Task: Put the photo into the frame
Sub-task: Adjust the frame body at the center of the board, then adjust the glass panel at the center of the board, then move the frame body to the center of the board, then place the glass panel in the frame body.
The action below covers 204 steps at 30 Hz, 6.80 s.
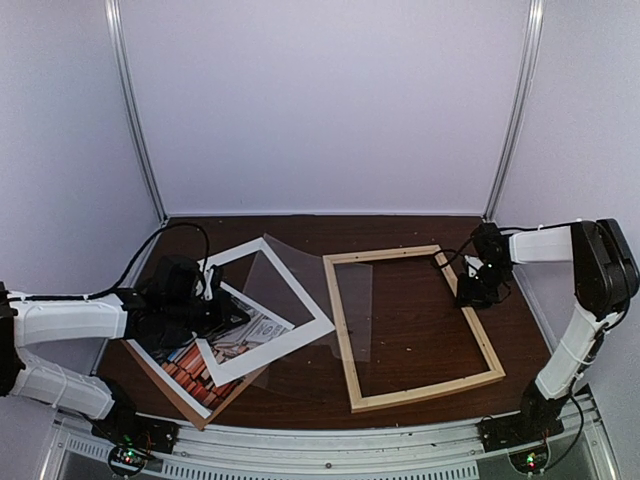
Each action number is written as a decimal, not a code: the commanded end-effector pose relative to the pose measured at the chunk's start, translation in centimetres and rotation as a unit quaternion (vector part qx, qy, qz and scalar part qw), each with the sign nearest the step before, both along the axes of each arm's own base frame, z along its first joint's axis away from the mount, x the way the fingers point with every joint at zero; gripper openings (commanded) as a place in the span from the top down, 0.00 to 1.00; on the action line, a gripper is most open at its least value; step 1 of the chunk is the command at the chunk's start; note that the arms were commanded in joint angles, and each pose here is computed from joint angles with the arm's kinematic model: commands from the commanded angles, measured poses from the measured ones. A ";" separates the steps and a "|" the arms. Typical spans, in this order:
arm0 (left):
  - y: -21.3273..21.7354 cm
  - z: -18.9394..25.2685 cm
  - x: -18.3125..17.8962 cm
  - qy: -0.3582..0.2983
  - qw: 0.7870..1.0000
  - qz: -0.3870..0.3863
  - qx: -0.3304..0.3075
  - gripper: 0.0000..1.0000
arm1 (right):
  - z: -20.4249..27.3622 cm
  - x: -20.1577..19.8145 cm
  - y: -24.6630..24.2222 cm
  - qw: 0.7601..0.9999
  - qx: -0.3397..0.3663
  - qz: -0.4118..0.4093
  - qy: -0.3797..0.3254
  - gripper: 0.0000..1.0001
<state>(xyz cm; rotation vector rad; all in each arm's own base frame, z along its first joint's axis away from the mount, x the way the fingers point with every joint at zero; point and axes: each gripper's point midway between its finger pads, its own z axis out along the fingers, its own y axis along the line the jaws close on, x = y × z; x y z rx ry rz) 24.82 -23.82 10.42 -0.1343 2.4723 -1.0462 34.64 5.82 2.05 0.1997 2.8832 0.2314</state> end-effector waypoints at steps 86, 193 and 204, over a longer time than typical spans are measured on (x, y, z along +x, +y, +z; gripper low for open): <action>-4.1 0.8 -2.7 0.008 0.997 -0.080 0.009 0.71 | 0.3 -0.5 24.7 0.961 0.117 0.247 -0.048 0.31; -21.0 19.8 -5.0 -0.226 0.917 -0.274 -0.180 1.00 | 9.6 -1.6 -7.3 0.984 0.009 -0.123 -0.125 0.25; -21.1 2.7 0.1 -0.040 0.987 -0.135 -0.082 1.00 | 9.7 -1.2 -7.0 0.985 0.016 -0.117 -0.122 0.25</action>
